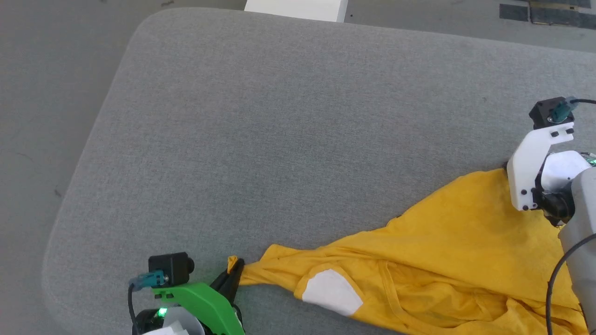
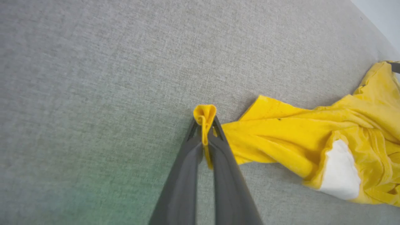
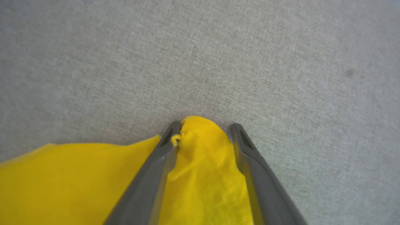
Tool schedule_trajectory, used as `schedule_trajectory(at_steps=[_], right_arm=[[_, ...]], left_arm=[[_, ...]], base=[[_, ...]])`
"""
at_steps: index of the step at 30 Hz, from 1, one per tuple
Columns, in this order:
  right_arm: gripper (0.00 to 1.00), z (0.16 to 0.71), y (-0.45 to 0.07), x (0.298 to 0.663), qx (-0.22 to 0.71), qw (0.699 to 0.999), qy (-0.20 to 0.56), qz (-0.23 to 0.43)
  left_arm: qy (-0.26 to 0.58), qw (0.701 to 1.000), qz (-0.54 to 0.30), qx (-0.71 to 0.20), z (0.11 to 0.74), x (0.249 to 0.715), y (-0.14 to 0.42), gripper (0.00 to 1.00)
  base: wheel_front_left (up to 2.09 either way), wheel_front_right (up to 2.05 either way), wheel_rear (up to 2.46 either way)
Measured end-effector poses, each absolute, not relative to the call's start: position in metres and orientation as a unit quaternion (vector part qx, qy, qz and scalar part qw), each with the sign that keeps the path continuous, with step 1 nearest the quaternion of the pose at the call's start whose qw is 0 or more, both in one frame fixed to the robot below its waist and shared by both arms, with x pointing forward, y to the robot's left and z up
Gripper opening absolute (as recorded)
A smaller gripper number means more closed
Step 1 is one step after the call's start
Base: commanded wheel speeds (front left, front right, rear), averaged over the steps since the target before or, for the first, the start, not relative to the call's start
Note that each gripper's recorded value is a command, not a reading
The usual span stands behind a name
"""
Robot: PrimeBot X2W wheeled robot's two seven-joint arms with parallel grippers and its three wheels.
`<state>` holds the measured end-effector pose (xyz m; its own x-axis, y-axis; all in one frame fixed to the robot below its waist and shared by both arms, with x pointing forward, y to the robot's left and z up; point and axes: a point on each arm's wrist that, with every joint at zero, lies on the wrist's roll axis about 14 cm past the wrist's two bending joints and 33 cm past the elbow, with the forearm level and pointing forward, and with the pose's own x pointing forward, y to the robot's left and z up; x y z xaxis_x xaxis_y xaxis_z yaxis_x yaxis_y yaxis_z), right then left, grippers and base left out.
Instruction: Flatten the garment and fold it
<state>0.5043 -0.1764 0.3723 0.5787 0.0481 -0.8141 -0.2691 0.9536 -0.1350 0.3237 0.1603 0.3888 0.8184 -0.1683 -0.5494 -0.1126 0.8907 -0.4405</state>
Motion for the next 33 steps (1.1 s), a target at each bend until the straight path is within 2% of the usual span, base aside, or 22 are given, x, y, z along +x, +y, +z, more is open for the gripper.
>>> schedule_trajectory(at_steps=[5,13,18,24,29,33], right_arm=[[0.00,0.380,-0.175,0.501,-0.109,0.888,0.437,0.086],[0.00,0.411,-0.185,0.478,-0.013,0.953,0.297,0.058],[0.00,0.430,-0.207,0.446,0.049,0.973,0.226,0.009],[0.00,0.457,-0.238,0.413,0.072,0.981,0.174,-0.042],[0.00,0.511,-0.257,0.410,0.044,0.990,0.126,-0.052],[0.00,0.561,-0.265,0.421,-0.007,0.994,0.103,-0.037]], left_arm=[[0.297,0.926,-0.016,-0.233,0.390,0.323,0.160,0.00],[0.275,0.934,-0.026,-0.229,0.403,0.325,0.159,0.00],[0.245,0.944,-0.032,-0.219,0.417,0.331,0.160,0.00],[0.167,0.964,-0.059,-0.196,0.456,0.356,0.161,0.00],[0.059,0.978,-0.118,-0.161,0.527,0.399,0.156,0.00],[-0.011,0.976,-0.167,-0.140,0.587,0.427,0.144,0.00]], base=[[0.00,0.00,0.00],[0.00,0.00,0.00],[0.00,0.00,0.00],[0.00,0.00,0.00],[0.00,0.00,0.00],[0.00,0.00,0.00]])
